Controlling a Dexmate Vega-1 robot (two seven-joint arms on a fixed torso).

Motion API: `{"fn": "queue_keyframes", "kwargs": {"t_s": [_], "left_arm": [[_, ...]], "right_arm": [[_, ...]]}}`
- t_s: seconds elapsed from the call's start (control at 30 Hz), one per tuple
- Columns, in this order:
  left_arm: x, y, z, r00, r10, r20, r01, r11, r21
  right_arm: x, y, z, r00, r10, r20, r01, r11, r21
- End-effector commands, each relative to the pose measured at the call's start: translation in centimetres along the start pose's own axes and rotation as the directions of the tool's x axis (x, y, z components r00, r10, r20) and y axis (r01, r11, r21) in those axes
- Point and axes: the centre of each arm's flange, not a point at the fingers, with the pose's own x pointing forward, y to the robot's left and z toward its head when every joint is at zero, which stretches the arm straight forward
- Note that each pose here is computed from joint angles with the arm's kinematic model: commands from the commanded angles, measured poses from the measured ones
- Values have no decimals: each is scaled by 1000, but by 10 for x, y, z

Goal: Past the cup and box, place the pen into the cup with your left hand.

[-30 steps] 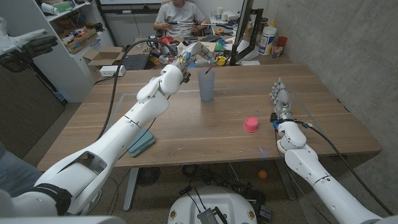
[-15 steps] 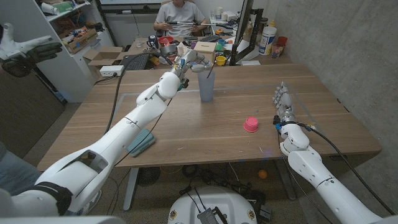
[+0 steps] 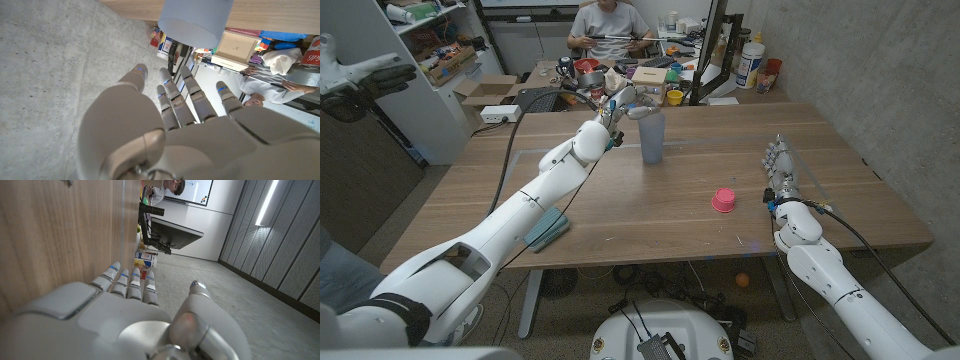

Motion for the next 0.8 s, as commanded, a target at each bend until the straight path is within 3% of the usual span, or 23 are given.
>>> {"fn": "queue_keyframes", "kwargs": {"t_s": [0.03,0.13,0.2,0.33,0.4,0.6,0.67,0.8], "left_arm": [[-24,21,32,947,267,178,-244,959,-144],[-37,36,49,925,283,253,-235,950,-206],[-49,41,55,914,303,270,-238,939,-247],[-73,38,57,893,361,269,-276,911,-305],[-84,30,54,889,379,255,-290,900,-326],[-109,-1,37,913,390,120,-321,868,-378],[-115,-12,34,921,382,81,-323,863,-389],[-122,-21,35,934,356,42,-320,879,-354]], "right_arm": [[-10,-4,12,996,-1,91,-1,1000,20],[-16,-8,27,986,25,164,-21,999,-27],[-19,-11,38,977,59,206,-48,997,-62],[-23,-16,62,949,165,270,-124,979,-160],[-25,-17,74,928,221,301,-160,963,-215],[-16,-10,101,846,404,348,-287,895,-342],[-10,-6,103,829,433,354,-318,886,-337],[1,5,102,799,475,368,-375,873,-313]]}}
